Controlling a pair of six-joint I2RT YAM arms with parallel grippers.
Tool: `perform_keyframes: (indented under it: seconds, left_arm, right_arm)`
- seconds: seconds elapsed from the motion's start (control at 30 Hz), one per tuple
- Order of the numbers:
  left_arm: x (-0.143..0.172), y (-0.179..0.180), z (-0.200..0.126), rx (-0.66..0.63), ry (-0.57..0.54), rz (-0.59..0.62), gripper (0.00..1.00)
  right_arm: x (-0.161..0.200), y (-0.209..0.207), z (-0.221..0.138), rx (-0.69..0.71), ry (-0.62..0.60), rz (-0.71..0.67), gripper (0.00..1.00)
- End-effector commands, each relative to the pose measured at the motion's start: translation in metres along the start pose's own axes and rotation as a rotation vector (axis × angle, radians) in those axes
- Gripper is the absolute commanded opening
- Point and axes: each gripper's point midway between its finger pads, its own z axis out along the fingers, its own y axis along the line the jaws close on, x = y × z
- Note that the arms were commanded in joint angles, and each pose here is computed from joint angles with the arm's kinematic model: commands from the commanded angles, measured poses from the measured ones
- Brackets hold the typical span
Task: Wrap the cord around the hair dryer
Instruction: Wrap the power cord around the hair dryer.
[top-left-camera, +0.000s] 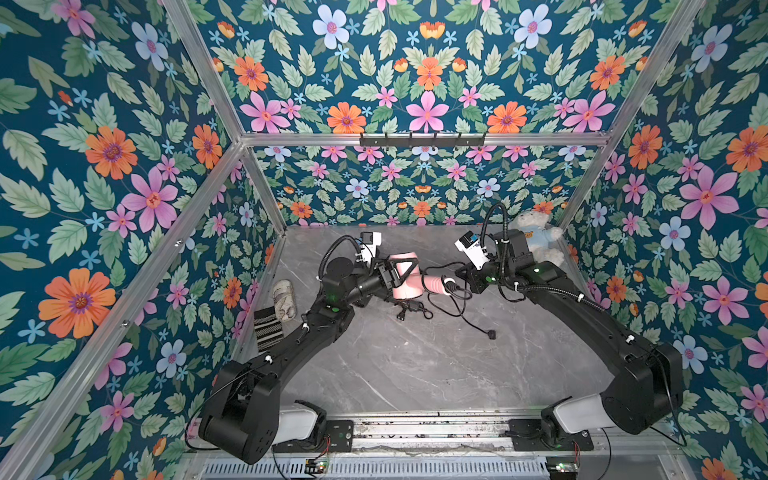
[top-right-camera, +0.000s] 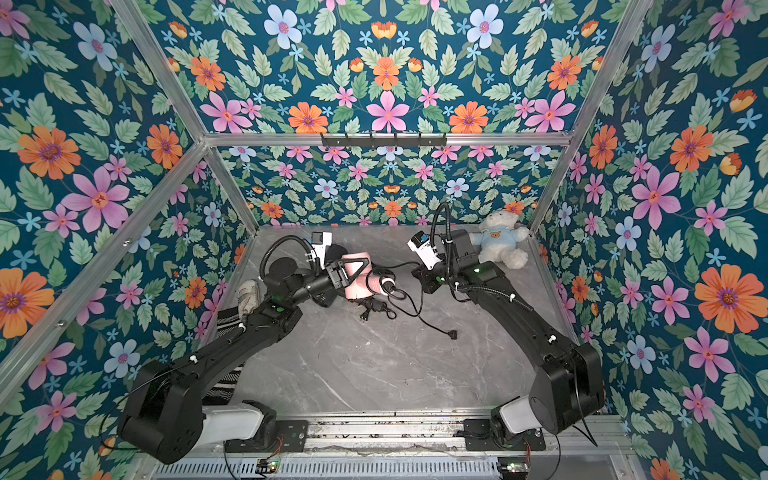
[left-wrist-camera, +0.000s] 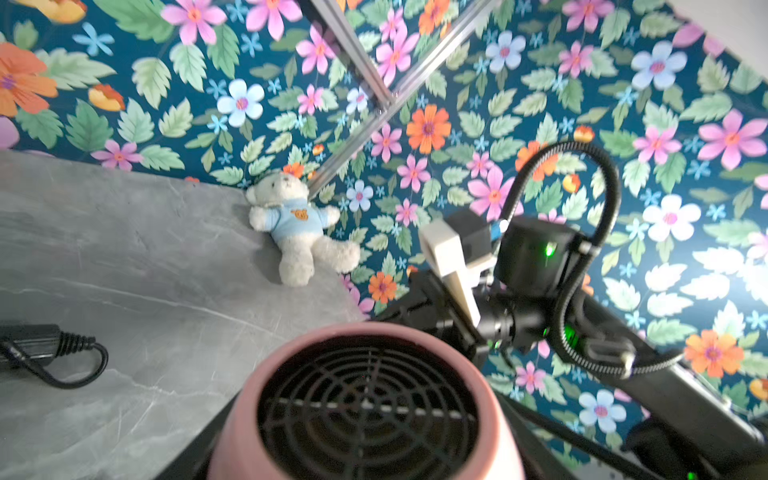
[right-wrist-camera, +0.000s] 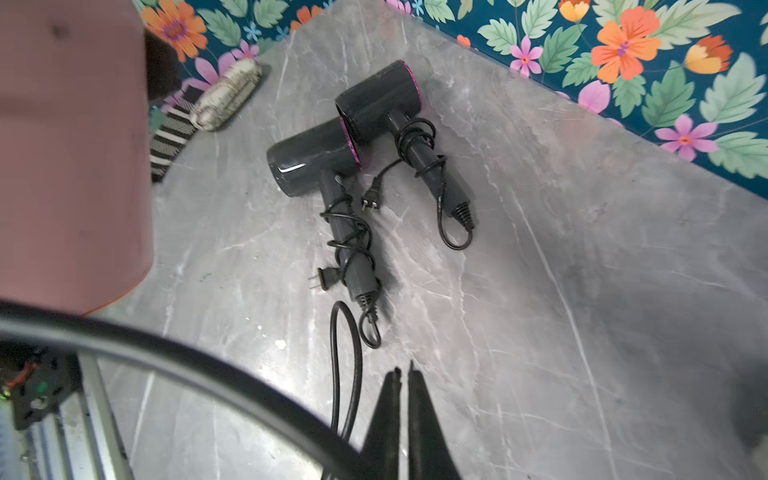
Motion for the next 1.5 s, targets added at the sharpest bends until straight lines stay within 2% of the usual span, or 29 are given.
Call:
perform_keyframes:
  seconds: [0.0,0.17,0.23,0.37,0.57,0.67,0.87,1.07,1.23,1.3,1.4,1.47]
  left_arm:
    - [-0.052,0.003,-0.008,-0.098,-0.273,-0.073,0.00]
    - [-0.064,0.049,-0.036,-0.488,-0.424,-0.067,0.00]
    - [-0.067,0.063,-0.055,-0.647,-0.480,-0.046,0.00]
    - [-0.067,0.080,-0.087,-0.940,-0.545,0.069,0.00]
    - [-0.059,0.085,-0.103,-1.197,-0.548,0.269,0.00]
    - [-0.058,0.087,-0.103,-1.311,-0.494,0.377,0.00]
    - [-0.053,0.089,-0.092,-1.418,-0.327,0.552,0.00]
    - [-0.039,0.094,-0.078,-1.437,-0.054,0.689,0.00]
    - [-0.006,0.104,-0.064,-1.342,0.271,0.754,0.00]
    - [0.018,0.105,-0.055,-1.232,0.438,0.766,0.00]
    - [0.046,0.098,-0.049,-1.074,0.600,0.760,0.00]
    - [0.053,0.093,-0.051,-1.025,0.648,0.763,0.00]
  right_arm:
    - [-0.026,0.019,0.000,-0.127,-0.158,0.094,0.00]
    - [-0.017,0.030,0.002,-0.150,-0.192,0.152,0.00]
    - [-0.011,0.039,0.001,-0.145,-0.168,0.142,0.00]
    - [0.003,0.059,0.005,-0.133,-0.076,0.096,0.00]
    - [0.016,0.064,0.001,-0.050,0.066,0.042,0.00]
    - [0.016,0.064,-0.007,-0.009,0.131,0.008,0.00]
    - [0.014,0.053,-0.022,0.074,0.267,-0.081,0.00]
    - [0.010,0.036,-0.026,0.142,0.384,-0.198,0.00]
    - [0.008,0.022,-0.021,0.182,0.456,-0.282,0.00]
    - [0.013,0.012,-0.018,0.215,0.513,-0.330,0.00]
    - [0.028,-0.001,-0.016,0.239,0.620,-0.406,0.00]
    - [0.035,-0.002,-0.019,0.224,0.664,-0.444,0.00]
